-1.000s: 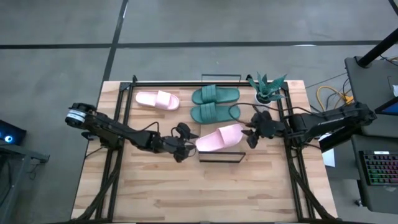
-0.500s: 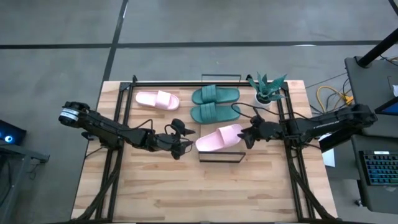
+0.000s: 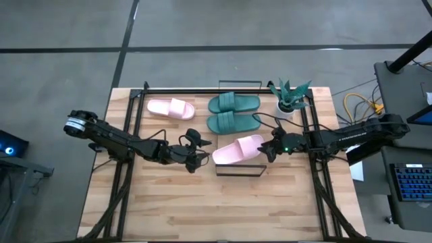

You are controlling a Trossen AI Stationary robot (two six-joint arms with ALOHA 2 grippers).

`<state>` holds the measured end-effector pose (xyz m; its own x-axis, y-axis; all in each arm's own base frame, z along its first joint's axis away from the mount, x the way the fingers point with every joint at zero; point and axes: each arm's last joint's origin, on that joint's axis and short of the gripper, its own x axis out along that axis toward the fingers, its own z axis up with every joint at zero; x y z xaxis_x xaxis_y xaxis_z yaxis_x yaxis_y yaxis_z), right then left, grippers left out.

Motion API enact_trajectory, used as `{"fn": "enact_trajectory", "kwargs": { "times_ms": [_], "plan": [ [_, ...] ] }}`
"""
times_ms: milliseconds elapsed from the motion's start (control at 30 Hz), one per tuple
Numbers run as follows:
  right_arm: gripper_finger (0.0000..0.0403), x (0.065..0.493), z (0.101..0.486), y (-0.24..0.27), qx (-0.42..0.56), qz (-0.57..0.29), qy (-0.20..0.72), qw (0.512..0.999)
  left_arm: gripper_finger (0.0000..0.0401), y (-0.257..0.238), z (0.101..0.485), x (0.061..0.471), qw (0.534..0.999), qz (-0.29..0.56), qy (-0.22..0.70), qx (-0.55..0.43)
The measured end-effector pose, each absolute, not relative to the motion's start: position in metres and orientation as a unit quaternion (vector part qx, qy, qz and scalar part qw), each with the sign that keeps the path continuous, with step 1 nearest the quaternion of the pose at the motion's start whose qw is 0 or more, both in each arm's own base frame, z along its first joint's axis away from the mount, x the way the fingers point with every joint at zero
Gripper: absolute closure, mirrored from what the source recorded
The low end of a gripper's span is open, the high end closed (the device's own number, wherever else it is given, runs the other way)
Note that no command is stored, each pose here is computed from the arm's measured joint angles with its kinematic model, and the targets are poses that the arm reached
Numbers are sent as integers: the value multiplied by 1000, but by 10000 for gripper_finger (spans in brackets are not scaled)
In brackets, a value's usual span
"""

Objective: Pick and place slides into the shelf
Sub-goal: Put the bottom pink slipper on the shelf

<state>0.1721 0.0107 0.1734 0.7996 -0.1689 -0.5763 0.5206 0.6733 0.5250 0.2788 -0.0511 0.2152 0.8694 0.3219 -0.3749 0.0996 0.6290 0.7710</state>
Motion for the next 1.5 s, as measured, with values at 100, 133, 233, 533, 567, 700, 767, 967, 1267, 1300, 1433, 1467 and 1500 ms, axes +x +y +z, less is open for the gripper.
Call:
{"fn": "enact_trajectory", "kwargs": {
  "times_ms": [100,133,233,533,567,700,767,967,1267,1300,1433,1467,1500],
  "plan": [
    [225,172,174,11,347,-194,249,883,154,-51,215,279,868,64,248,426],
    [225,172,175,11,344,-194,249,884,154,-51,215,279,868,64,248,426],
    [225,172,183,10,324,-199,258,888,154,-51,215,279,868,64,248,426],
    [225,159,186,5,303,-311,316,843,154,-51,212,277,872,64,263,409],
    [225,160,185,5,307,-309,314,844,154,-51,211,277,872,64,263,409],
    [225,159,181,5,318,-308,307,842,154,-50,211,277,871,67,264,409],
    [225,158,177,5,330,-321,304,834,154,-50,211,277,870,72,265,410],
    [225,159,166,5,359,-317,268,836,154,-51,211,277,870,72,265,411],
    [225,159,156,6,371,-291,253,845,154,-50,211,277,870,72,265,411],
    [225,159,155,6,373,-292,253,843,154,-50,211,277,870,72,265,410],
    [225,157,149,6,385,-289,240,843,154,-50,211,277,870,72,265,410],
    [225,158,148,6,388,-285,233,845,154,-51,211,277,870,72,265,410],
    [225,158,148,6,390,-281,227,847,154,-51,211,277,870,72,265,410]
  ]
}}
